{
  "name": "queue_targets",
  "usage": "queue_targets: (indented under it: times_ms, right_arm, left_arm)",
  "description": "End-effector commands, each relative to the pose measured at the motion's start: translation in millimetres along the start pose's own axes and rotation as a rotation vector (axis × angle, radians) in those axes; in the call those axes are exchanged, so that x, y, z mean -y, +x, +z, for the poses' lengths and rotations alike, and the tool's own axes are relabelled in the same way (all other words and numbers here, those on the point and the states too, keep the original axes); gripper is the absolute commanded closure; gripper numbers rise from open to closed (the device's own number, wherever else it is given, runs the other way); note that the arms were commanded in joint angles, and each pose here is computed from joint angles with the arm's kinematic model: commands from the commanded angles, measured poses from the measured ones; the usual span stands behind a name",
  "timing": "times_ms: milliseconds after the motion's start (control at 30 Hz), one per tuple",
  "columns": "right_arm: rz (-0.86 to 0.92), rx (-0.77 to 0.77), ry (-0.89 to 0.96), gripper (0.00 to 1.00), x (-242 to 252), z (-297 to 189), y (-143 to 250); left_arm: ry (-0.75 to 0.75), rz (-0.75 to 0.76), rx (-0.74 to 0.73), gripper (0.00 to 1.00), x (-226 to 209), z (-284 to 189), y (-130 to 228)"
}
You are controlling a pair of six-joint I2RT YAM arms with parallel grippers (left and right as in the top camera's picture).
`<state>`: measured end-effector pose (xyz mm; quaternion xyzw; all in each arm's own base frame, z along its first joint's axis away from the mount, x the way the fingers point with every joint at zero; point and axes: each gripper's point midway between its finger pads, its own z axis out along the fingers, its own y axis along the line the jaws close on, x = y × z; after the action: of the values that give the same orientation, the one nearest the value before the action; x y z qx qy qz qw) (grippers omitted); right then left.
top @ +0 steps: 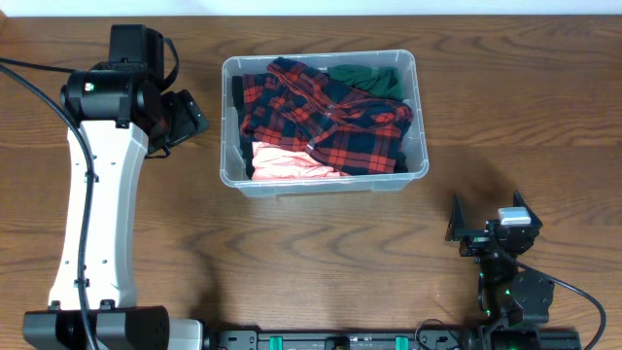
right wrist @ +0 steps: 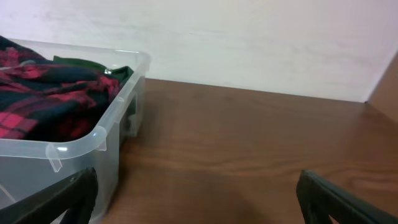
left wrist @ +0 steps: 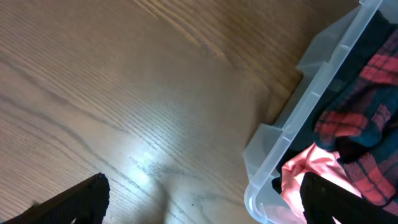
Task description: Pack container
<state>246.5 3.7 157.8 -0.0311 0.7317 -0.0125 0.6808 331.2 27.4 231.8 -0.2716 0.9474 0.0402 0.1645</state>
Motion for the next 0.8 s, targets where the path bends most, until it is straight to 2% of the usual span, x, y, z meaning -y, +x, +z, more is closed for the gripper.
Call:
queue_targets:
  times_ms: [0,400,600,767]
  right_arm:
    - [-0.013,0.002,-0.006,0.01,-1.0,-0.2,0.3]
    - [-0.013,0.002,-0.006,0.01,-0.9,-0.2,0.3]
    - [-0.013,0.002,-0.006,0.01,-0.9,-0.2,0.5]
    - [-0.013,0.002,-0.006,0.01,-1.0,-0.2,0.4]
  left_arm:
    - [-0.016,0.007,0.005,0.02,-2.9,0.9,-2.3]
    - [-0.033,0.001,0.009,0.02,-9.9,2.3,1.0]
    - [-0.068,0.014,-0.049,0.02,-30.5,23.6,43.1]
    - [-0.007,-0.011,0.054,0.02,-37.7,61.0,68.0]
